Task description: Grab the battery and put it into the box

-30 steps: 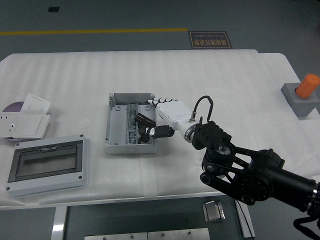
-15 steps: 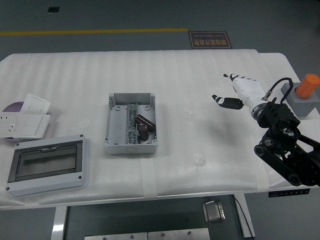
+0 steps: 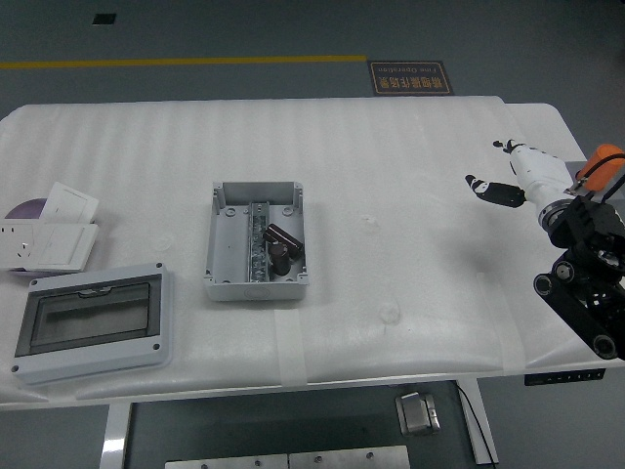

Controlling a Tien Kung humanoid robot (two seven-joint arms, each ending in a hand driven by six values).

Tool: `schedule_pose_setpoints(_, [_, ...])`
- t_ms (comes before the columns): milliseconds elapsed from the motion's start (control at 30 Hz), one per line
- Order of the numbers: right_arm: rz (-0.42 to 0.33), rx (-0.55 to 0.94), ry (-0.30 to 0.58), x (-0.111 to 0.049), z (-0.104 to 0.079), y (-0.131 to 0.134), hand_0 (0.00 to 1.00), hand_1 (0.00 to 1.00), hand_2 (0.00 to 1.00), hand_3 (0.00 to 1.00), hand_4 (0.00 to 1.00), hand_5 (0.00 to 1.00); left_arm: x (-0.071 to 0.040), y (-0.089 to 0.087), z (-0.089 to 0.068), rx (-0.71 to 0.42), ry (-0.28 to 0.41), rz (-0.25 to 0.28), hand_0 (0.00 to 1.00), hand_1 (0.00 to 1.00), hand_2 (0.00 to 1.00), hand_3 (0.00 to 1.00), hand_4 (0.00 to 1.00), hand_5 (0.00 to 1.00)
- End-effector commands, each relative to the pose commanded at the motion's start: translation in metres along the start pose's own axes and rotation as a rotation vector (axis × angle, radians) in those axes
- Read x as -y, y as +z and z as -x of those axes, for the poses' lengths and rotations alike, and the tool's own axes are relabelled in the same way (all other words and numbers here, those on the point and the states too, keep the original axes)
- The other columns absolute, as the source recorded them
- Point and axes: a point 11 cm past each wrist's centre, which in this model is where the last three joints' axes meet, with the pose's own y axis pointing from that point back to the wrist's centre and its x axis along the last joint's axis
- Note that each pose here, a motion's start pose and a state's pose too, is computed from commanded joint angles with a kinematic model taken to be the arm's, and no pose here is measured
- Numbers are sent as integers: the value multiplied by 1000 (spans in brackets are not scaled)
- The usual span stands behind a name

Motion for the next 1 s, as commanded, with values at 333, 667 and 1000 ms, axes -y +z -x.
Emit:
schedule_pose_setpoints(333, [13,-1,-5,0,2,5,770,843,855,878,759,630,0,2,-2,-1,3,1,629,659,536,594,632,460])
schedule_pose_setpoints(667, [29,-2,-4,1,1,11,770,841,851,876,756,628,0,1,-1,-4,0,-1,630,659,534,592,646,442])
schedule_pose_setpoints(1000, [29,26,-4,-2,7,9,768,838,850,869,754,628,0,3,0,5,-3,-2,631,659,537,593,657,434])
